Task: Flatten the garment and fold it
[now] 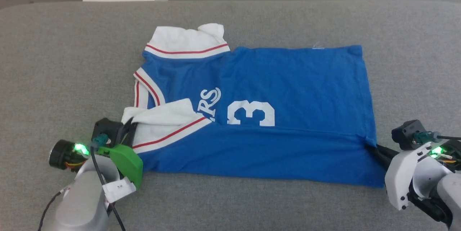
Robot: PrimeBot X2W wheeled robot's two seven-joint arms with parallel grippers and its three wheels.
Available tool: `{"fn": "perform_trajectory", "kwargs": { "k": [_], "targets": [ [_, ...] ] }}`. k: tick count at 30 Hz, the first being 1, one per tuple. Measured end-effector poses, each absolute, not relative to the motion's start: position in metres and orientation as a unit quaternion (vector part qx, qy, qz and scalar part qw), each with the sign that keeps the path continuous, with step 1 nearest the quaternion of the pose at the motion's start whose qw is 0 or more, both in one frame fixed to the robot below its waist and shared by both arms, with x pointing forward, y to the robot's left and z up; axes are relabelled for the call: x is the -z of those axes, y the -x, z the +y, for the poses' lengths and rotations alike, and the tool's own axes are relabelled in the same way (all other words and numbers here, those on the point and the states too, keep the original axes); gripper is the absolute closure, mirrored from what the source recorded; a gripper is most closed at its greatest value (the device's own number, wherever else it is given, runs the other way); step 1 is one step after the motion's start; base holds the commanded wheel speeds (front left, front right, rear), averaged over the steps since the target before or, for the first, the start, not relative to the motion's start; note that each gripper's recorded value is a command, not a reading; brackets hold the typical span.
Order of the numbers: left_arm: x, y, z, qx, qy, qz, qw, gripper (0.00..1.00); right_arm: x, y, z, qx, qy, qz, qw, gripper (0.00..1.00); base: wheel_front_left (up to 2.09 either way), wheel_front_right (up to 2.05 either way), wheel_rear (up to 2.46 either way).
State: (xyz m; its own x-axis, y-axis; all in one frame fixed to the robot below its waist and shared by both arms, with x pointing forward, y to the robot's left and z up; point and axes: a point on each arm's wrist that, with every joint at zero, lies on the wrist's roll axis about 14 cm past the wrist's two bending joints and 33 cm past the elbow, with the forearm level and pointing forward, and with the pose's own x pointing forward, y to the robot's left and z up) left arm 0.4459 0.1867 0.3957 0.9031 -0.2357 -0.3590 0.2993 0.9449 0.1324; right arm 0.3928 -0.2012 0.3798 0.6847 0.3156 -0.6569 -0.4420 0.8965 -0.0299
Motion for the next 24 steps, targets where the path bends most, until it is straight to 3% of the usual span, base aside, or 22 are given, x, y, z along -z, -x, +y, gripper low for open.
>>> {"fn": "perform_trajectory", "kwargs": {
  "k": [8, 9, 10, 11, 12, 20, 24],
  "targets": [
    [-0.375, -0.441, 0.187, 0.138, -0.087, 0.199, 0.966, 0.99, -0.377, -0.396, -0.197, -0.217, 0.089, 0.340, 0.911, 1.00, 0.00, 0.00, 0.00],
    [-0.376, -0.439, 0.186, 0.139, -0.086, 0.199, 0.966, 0.07, -0.380, -0.395, -0.196, -0.220, 0.092, 0.336, 0.911, 1.00, 0.00, 0.00, 0.00],
    [-0.379, -0.439, 0.185, 0.140, -0.086, 0.196, 0.967, 0.00, -0.382, -0.395, -0.195, -0.222, 0.094, 0.333, 0.912, 0.66, 0.00, 0.00, 0.00],
    [-0.383, -0.438, 0.185, 0.141, -0.086, 0.193, 0.967, 0.00, -0.386, -0.395, -0.194, -0.223, 0.094, 0.327, 0.914, 0.19, 0.00, 0.00, 0.00],
    [-0.386, -0.438, 0.185, 0.141, -0.086, 0.189, 0.968, 0.00, -0.391, -0.396, -0.194, -0.224, 0.093, 0.317, 0.917, 0.00, 0.00, 0.00, 0.00],
    [-0.452, -0.451, 0.205, 0.142, -0.121, 0.125, 0.974, 0.00, -0.444, -0.407, -0.191, -0.224, 0.100, 0.236, 0.940, 0.00, 0.00, 0.00, 0.00],
    [-0.483, -0.447, 0.201, 0.173, -0.156, 0.178, 0.956, 0.00, -0.461, -0.399, -0.194, -0.218, 0.095, 0.214, 0.947, 0.00, 0.00, 0.00, 0.00]
  ]
}}
